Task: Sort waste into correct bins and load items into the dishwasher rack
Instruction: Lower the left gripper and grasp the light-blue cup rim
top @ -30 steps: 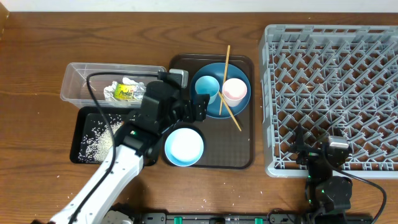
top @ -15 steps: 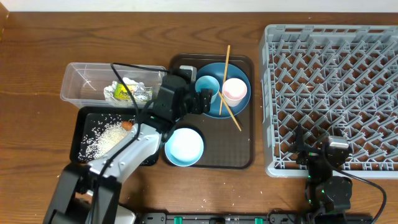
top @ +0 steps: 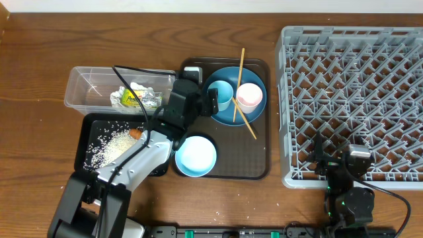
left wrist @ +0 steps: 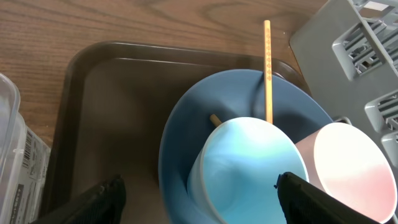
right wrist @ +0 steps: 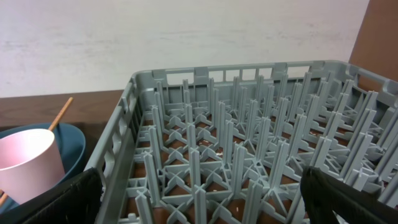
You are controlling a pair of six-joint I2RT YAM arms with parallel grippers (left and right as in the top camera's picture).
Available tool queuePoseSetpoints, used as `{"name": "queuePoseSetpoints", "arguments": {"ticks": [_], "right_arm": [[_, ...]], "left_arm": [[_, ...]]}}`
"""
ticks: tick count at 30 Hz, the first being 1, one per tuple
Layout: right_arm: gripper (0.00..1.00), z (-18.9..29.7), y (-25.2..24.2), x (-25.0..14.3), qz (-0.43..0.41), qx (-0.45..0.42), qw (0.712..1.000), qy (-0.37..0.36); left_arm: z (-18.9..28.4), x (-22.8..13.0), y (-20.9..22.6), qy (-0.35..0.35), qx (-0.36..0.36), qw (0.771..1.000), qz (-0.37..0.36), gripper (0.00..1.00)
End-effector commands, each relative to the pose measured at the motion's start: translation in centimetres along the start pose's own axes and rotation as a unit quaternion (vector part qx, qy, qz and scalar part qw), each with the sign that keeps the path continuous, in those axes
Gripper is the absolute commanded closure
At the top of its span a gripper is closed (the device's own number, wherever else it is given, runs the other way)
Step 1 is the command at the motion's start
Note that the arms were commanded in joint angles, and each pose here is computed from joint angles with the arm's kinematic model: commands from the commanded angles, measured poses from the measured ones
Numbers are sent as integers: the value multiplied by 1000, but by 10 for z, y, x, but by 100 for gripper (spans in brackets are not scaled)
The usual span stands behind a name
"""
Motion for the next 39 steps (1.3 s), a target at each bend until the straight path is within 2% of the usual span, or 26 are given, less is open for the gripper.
{"name": "queuePoseSetpoints", "arguments": {"ticks": [1,6,15,26,39], "right_arm": [[1,0,3,-2,-1,8,1000,4],[1,0,3,-2,-1,8,1000,4],[1,0,3,-2,-1,8,1000,4],[1,0,3,-2,-1,8,1000,4],[1,0,3,-2,-1,8,1000,4]], "left_arm": [[-3,-3,3,2,13,1000,-4,20],[-3,-4,3,4,13,1000,-2,21],[-3,-12,5,21,18,1000,13,30],[-1,-24,-22,35,-6,999,-10,30],[-9,-28,-18,35,7,999,-12,31]]}}
Point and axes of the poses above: each gripper's point midway between its finger pads, its own z axis back along the fingers, its own y axis along the line the jaws close on, x = y × z, the point moved 3 cm from there along z, back along the fingers, and after that the axes turned 6 degrees about -z, right-handed, at the moved point
